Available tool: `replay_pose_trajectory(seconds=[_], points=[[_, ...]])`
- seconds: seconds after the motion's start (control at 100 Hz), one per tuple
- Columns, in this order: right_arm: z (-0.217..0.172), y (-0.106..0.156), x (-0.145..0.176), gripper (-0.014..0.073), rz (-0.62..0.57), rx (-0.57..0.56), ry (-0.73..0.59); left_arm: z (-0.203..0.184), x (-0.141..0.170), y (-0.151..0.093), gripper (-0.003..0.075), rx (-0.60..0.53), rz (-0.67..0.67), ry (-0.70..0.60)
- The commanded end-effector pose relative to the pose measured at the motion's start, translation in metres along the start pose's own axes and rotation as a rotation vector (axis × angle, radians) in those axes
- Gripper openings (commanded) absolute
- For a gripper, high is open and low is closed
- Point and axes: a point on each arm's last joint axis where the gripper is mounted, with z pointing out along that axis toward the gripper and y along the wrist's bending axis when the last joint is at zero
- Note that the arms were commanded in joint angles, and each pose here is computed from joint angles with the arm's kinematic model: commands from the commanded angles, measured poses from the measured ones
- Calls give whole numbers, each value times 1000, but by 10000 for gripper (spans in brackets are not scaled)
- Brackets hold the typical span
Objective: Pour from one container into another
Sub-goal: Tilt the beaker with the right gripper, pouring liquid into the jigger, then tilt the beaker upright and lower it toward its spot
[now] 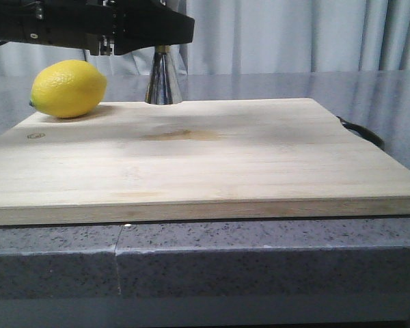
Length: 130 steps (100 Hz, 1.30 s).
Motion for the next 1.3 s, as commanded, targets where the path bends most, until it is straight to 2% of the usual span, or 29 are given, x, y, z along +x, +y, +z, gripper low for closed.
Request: replay_pose_trajectory(seconds=[0.0, 0.32, 0.42, 0.77, 0.9, 1.07, 1.29], points=[[-27, -22, 3, 302, -23, 148, -25, -3, -36, -7, 211, 22, 28, -156], [-27, -22, 3, 302, -39, 151, -20, -3, -36, -7, 211, 22, 28, -156], [-27, -21, 3, 302, 12, 135, -27, -3, -36, -7, 211, 22, 28, -156], [-26, -19, 6, 302, 395, 107, -44, -3, -36, -7, 211, 22, 28, -156], [-38, -24, 18, 302, 576, 82, -101, -3, -36, -7, 211, 22, 28, -156], [-60, -27, 51, 302, 856, 15, -220, -3, -36, -7, 211, 22, 28, -156], [-64, -8, 108, 302, 1134, 102, -256, -3, -36, -7, 211, 22, 28, -156]])
